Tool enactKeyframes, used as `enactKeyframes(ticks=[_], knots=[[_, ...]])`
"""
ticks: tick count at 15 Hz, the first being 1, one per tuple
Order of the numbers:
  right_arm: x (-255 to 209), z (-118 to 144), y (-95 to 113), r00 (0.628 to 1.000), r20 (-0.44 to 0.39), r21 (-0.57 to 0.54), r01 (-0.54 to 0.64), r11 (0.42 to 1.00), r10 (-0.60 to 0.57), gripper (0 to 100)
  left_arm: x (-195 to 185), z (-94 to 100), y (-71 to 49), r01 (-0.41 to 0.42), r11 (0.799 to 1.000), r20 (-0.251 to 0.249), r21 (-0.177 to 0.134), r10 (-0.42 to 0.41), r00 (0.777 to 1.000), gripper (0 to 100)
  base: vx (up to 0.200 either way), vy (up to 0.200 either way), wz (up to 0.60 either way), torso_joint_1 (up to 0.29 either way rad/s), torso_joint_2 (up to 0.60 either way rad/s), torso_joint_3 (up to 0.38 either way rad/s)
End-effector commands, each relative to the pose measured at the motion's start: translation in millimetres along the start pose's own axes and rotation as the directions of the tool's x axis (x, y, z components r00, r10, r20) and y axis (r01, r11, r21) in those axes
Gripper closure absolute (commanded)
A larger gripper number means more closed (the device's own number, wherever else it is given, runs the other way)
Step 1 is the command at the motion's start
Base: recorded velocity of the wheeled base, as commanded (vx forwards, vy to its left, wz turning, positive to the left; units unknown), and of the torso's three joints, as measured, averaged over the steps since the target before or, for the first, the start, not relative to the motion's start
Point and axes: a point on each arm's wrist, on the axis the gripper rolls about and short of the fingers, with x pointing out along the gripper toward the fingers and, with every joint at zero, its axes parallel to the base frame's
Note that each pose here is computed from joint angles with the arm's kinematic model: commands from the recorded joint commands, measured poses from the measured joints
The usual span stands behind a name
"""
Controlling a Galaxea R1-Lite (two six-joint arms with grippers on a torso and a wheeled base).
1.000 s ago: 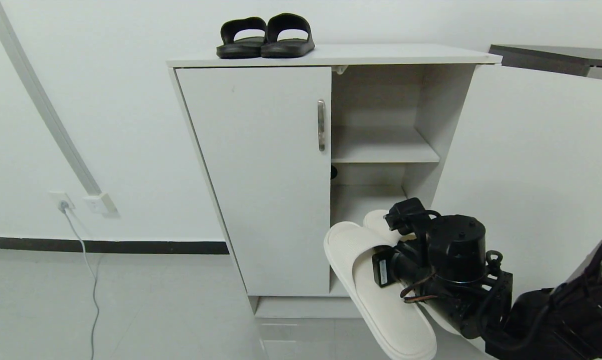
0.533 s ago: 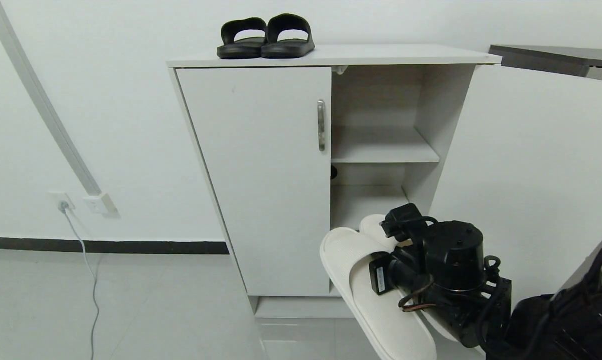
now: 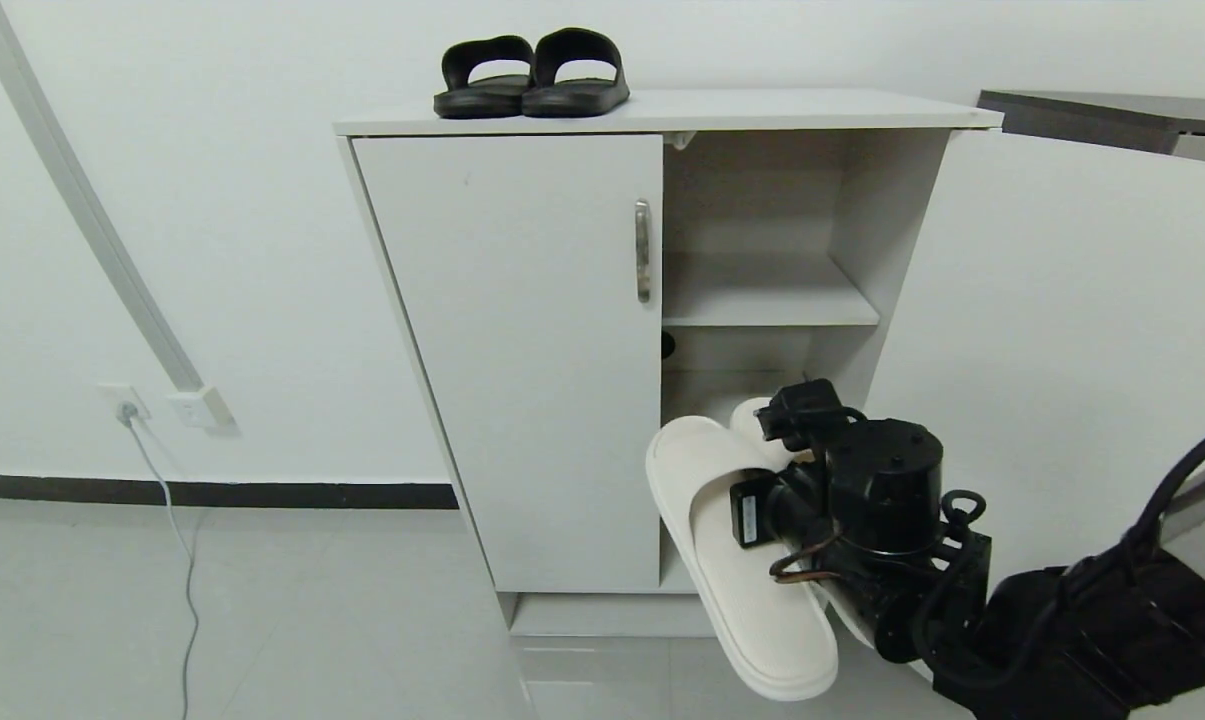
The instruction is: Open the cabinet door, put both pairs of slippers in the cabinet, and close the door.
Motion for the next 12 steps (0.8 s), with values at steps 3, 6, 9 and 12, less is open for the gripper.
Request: enactKeyframes(ticks=[3,6,9,12], knots=[[40,-8,3,0.972,-0.078,0.035,0.225,0.974,-0.222,100,0,0.2,0.0,0.000,1.000,0.003,-0.001,0.000,1.000,100,0.000,0.000,0.00,0.000,0.00,0.000],[47,-10,-3,0.961,-0.115,0.065,0.258,0.964,-0.250,100,0,-0.3,0.1,-0.002,1.000,0.001,-0.003,0.002,1.000,100,0.000,-0.133,0.00,0.002,0.00,0.002],[51,-21,0,0.960,-0.134,0.052,0.255,0.966,-0.246,100,0,0.2,0.0,-0.002,1.000,0.003,-0.004,0.002,1.000,100,0.000,-0.133,0.00,0.005,0.00,0.002],[65,-41,8,0.964,-0.115,0.056,0.245,0.968,-0.238,100,0,0.2,0.0,-0.002,1.000,0.003,-0.004,0.002,1.000,100,0.000,0.000,0.00,0.000,0.00,0.000]])
